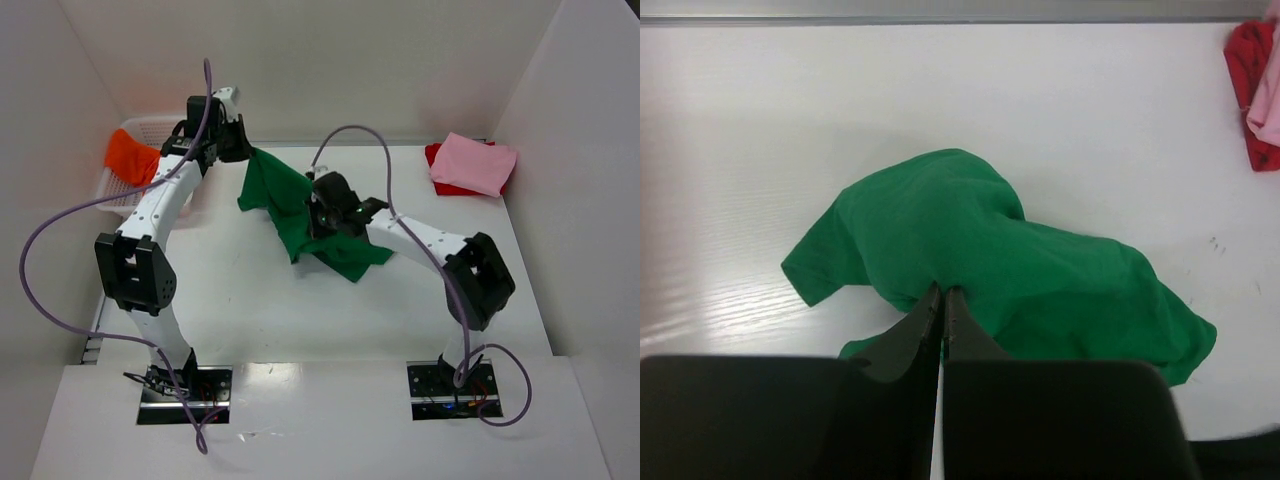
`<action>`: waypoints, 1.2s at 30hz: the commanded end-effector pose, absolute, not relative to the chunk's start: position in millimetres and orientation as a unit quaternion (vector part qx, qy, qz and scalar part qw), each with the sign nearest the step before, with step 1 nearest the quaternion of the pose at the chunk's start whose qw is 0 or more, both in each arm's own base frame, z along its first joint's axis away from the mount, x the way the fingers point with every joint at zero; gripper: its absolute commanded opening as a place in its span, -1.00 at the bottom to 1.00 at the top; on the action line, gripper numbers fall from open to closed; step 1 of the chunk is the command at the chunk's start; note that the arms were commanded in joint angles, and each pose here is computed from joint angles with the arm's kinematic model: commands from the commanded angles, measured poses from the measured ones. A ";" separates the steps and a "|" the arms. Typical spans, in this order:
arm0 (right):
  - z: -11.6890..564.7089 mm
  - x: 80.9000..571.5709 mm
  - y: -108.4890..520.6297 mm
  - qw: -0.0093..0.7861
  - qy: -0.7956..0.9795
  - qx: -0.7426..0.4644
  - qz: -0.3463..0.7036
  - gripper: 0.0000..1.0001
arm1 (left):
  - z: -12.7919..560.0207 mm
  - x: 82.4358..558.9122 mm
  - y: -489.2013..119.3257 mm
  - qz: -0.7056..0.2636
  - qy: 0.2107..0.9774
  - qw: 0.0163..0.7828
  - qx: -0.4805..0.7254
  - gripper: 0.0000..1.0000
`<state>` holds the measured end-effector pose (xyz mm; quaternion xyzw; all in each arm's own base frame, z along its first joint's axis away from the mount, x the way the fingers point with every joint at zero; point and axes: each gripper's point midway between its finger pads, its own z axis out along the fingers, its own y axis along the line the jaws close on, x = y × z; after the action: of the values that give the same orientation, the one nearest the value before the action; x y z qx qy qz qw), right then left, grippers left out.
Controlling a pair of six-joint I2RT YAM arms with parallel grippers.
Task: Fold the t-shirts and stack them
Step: Flatten out the tshirt
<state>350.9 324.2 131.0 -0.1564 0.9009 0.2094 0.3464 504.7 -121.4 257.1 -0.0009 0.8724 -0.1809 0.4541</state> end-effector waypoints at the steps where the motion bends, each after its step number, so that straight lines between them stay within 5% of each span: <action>1: 286.1 391.5 279.8 0.503 0.835 -0.090 0.203 -1.00 | 293.6 510.5 -102.1 -0.177 0.847 0.502 0.007 -0.99; 10: 474.7 409.2 156.5 0.676 0.726 0.015 0.129 -1.00 | 356.0 509.8 -77.3 -0.124 0.825 0.550 0.023 -0.99; 16: 535.3 403.8 102.1 0.736 0.667 0.073 0.089 -1.00 | 411.8 497.5 -64.8 -0.113 0.797 0.593 0.022 -0.99; 26: 560.8 368.0 85.5 0.759 0.640 0.073 0.089 -1.00 | 460.8 441.0 -67.1 -0.123 0.766 0.629 0.049 -0.95; 36: 551.1 285.4 66.6 0.753 0.640 0.069 0.133 -1.00 | 474.9 314.9 -89.4 -0.204 0.744 0.630 0.087 -1.00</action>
<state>335.0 92.2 523.8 0.0459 0.6756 0.1200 0.7260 361.4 -84.0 455.7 0.0676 0.7659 -0.1754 0.6149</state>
